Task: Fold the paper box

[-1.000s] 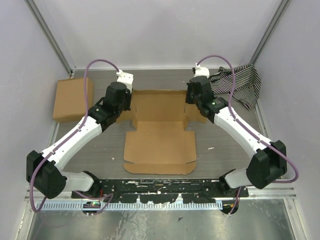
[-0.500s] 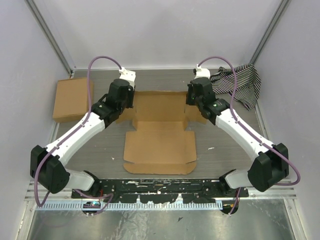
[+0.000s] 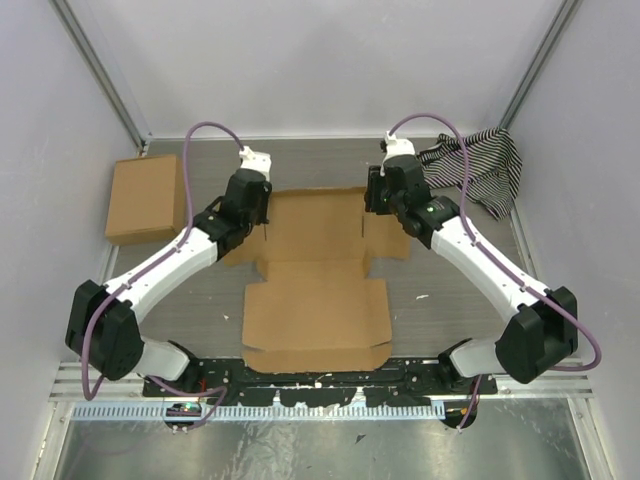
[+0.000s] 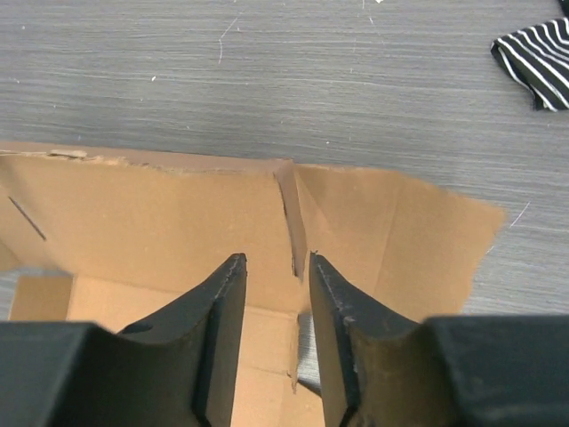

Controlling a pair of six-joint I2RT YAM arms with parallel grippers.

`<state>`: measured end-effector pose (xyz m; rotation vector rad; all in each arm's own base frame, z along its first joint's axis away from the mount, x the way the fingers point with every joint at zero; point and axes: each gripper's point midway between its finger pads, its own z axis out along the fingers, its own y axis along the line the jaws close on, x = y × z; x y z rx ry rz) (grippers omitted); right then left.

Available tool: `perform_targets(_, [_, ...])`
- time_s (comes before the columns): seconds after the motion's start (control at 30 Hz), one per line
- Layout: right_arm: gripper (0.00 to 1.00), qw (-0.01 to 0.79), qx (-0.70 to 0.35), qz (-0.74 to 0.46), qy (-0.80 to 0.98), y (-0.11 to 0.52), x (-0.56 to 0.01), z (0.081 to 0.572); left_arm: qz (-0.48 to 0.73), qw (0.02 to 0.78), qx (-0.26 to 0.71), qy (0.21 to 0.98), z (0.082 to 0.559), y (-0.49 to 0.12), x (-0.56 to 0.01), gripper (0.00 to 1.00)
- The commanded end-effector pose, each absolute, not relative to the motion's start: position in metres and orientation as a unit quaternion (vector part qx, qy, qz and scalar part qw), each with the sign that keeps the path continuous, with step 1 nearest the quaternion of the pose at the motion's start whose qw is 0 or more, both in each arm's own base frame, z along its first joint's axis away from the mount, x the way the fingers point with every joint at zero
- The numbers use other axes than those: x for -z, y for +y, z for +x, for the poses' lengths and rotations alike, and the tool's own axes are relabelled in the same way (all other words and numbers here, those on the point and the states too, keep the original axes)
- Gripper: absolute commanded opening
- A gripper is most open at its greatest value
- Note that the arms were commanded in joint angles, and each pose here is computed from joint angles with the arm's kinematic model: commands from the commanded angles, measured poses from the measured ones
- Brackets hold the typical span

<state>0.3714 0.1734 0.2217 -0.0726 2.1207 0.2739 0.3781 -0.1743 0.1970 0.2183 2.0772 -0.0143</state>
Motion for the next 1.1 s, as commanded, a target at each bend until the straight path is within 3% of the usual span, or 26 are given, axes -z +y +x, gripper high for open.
perform_targets(0.0, [0.43, 0.539, -0.136, -0.032, 0.831, 0.166, -0.284, 0.374, 0.051, 0.535, 0.017, 0.843, 0.372, -0.165, -0.195, 0.00])
perform_targets(0.2, [0.45, 0.575, -0.138, 0.021, 0.806, 0.122, -0.311, 0.380, 0.020, 0.603, 0.065, 0.795, 0.355, -0.155, -0.212, 0.00])
perform_targets(0.5, [0.35, 0.521, -0.093, 0.130, 0.838, 0.036, -0.229, 0.426, 0.013, 0.679, 0.121, 0.724, 0.350, -0.160, -0.252, 0.00])
perform_targets(0.73, [0.30, 0.464, -0.137, 0.067, 0.873, 0.052, -0.169, 0.443, 0.023, 0.709, 0.119, 0.695, 0.369, -0.171, -0.247, 0.00])
perform_targets(0.93, [0.30, 0.445, -0.178, 0.045, 0.876, 0.070, -0.157, 0.419, 0.016, 0.675, 0.092, 0.732, 0.382, -0.172, -0.209, 0.00])
perform_targets(1.07, [0.35, 0.431, -0.183, 0.042, 0.883, 0.081, -0.148, 0.397, 0.015, 0.650, 0.072, 0.756, 0.388, -0.173, -0.201, 0.00])
